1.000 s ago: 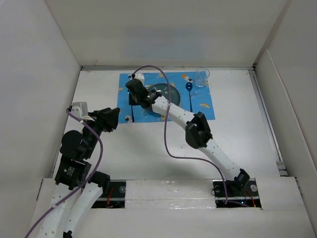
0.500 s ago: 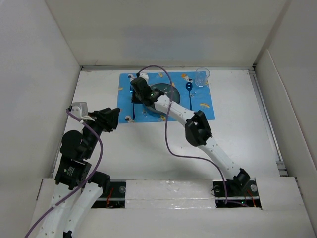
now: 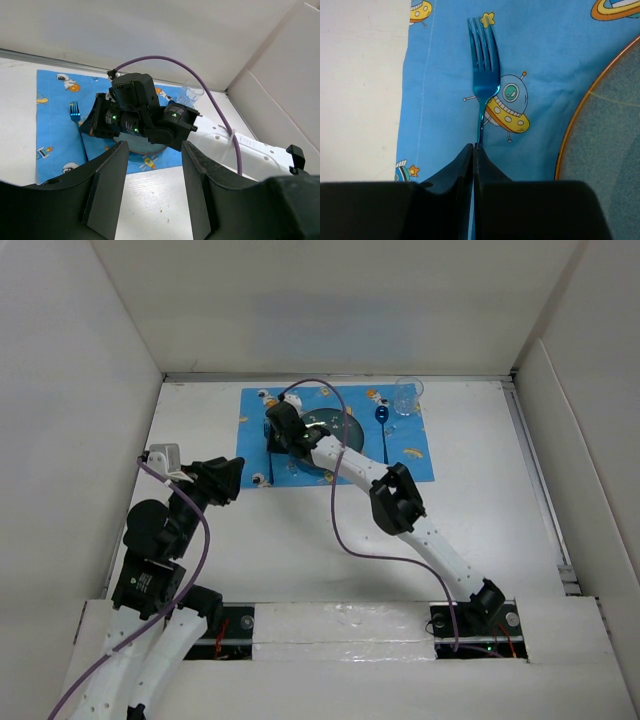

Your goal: Set the dinner table for one person

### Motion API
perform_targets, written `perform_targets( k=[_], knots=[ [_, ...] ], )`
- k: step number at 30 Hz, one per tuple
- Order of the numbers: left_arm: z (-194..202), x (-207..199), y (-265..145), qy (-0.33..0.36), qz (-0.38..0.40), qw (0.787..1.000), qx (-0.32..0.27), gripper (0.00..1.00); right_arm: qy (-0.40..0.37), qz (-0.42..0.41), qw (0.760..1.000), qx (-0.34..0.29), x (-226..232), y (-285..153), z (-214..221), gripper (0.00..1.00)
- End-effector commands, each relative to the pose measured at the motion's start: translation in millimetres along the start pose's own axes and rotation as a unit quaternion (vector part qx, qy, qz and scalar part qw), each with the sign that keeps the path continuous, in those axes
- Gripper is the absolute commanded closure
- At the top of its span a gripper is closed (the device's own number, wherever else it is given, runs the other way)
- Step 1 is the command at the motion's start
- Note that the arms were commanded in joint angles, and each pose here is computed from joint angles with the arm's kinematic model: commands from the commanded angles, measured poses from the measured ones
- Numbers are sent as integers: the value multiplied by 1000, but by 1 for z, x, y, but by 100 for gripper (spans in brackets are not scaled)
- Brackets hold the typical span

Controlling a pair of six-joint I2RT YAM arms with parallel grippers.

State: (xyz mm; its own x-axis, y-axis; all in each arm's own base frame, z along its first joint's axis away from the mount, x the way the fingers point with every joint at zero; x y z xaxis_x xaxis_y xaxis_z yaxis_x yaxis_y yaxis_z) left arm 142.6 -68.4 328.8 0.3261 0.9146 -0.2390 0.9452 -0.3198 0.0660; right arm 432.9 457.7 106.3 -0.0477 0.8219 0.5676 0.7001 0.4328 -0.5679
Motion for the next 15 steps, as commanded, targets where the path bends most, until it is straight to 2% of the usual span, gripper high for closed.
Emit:
perform_targets(
  k=[1,3,9,11,12,15],
  knots=[
    [-15,-5,0,5,18,1000,-25,56,25,-45,998,-41,24,-16,-32,96],
    [-15,-5,0,5,17,1000,-26,56,28,-42,998,-46,20,-15,-37,100],
    [-13,-5,0,5,15,1000,-23,56,36,-39,998,-41,14,-11,-38,100],
    [-13,-5,1,5,16,1000,-21,56,37,-45,997,-40,15,-11,-38,90],
    [-13,-5,1,5,17,1000,-22,56,34,-45,998,-41,15,-11,-38,80],
    [-14,-5,0,5,16,1000,-24,56,23,-42,998,-33,14,-9,-30,71]
  ],
)
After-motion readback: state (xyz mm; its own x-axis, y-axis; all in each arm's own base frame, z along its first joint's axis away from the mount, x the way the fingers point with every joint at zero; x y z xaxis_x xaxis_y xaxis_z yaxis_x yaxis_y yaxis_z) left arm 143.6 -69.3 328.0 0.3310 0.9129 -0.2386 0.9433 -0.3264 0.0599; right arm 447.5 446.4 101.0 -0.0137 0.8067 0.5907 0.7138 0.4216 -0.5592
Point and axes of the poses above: each gripper's point midway between its finger pads, its own y axis out along the fingers, its own x axis along the line the jaws close on, z = x × y, the point moved 9 cm from there along -y, back along the fingers, and after that the axes turned 12 degrees about y, right-handed, at the moved point
